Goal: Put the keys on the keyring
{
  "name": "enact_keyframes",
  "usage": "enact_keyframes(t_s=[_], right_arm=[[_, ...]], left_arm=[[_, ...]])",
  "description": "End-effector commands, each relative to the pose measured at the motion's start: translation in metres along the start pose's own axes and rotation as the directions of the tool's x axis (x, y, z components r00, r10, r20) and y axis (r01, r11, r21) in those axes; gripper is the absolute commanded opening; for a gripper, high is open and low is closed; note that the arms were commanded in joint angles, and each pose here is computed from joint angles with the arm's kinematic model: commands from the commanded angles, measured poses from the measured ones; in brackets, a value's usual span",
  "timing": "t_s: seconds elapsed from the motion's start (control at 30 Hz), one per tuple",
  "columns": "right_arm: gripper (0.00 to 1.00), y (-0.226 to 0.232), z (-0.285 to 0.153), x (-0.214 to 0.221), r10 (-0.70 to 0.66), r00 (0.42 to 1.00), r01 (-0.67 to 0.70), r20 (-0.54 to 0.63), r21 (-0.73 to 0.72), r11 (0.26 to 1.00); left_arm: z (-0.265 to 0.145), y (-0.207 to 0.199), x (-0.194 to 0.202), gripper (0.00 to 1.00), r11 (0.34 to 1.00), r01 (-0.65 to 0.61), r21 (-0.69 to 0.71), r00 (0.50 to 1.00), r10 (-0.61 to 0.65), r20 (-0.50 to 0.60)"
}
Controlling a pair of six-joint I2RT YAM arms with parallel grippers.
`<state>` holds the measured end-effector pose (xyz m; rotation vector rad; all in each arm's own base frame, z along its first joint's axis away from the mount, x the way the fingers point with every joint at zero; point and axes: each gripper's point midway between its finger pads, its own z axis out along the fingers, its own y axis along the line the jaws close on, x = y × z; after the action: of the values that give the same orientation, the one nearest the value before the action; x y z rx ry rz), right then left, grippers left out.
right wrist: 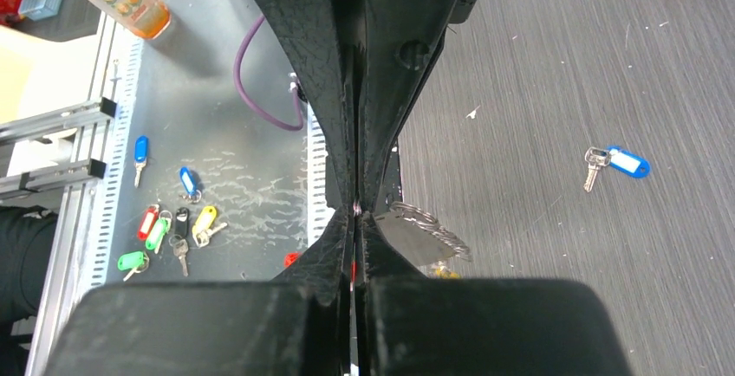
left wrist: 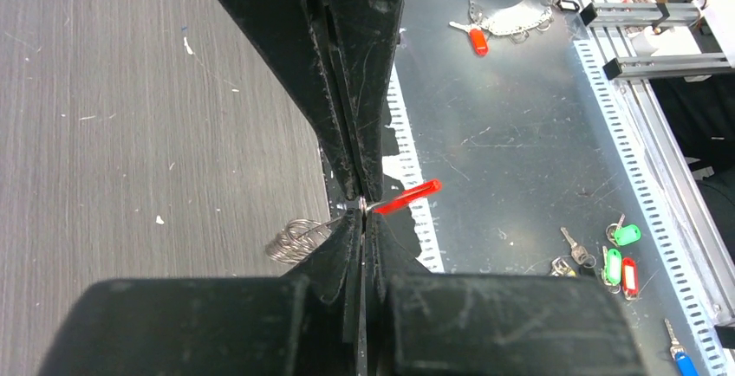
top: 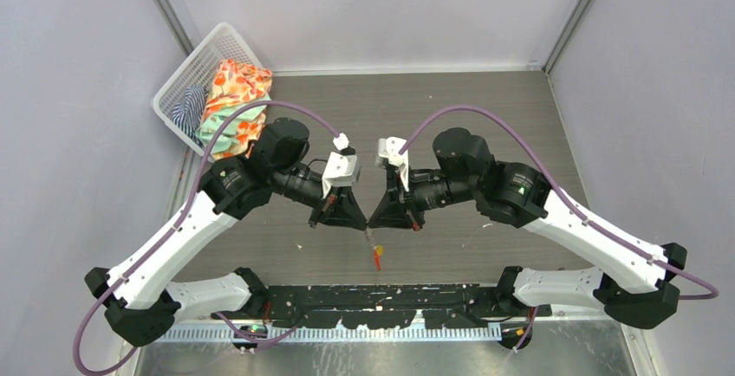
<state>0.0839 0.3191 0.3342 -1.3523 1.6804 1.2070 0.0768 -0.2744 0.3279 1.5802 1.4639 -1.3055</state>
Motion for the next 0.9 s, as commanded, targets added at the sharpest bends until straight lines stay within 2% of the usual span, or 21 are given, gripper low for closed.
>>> enact_keyframes(t_s=[0.0,0.27,0.3,0.37,0.43,0.87], right_arm=[[0.01,-0.002,-0.006,-0.030,-0.035,0.984,0.027,0.174,0.049,0.998],[0.01,0.001,-0.016,-0.040,-0.015,0.940,-0.006,0.341,0.060,0.998],[0.01,0.001,-0.016,-0.042,-0.015,0.933,-0.006,0.359,0.059,0.998],[0.01,0.002,-0.019,-0.044,-0.012,0.923,-0.012,0.385,0.060,0.998],[0.01,0.004,-0.023,-0.047,-0.016,0.913,-0.010,0.408,0.061,0.998],[0.01,0.014,-0.044,-0.058,-0.035,0.850,0.004,0.525,0.060,0.998]], left_arm=[[-0.006,-0.007,-0.044,0.00,0.995,-0.095,0.015,0.989,0.093,0.112],[-0.006,-0.007,-0.061,0.00,0.998,-0.068,0.017,0.985,0.065,0.159],[-0.006,-0.007,-0.063,0.05,0.998,-0.065,0.016,0.984,0.062,0.165],[-0.007,-0.007,-0.065,0.25,0.998,-0.064,0.014,0.984,0.061,0.169],[-0.009,-0.007,-0.060,0.31,0.998,-0.064,0.010,0.986,0.061,0.157],[-0.020,-0.005,-0.039,0.31,0.997,-0.065,-0.052,0.988,0.071,0.134]])
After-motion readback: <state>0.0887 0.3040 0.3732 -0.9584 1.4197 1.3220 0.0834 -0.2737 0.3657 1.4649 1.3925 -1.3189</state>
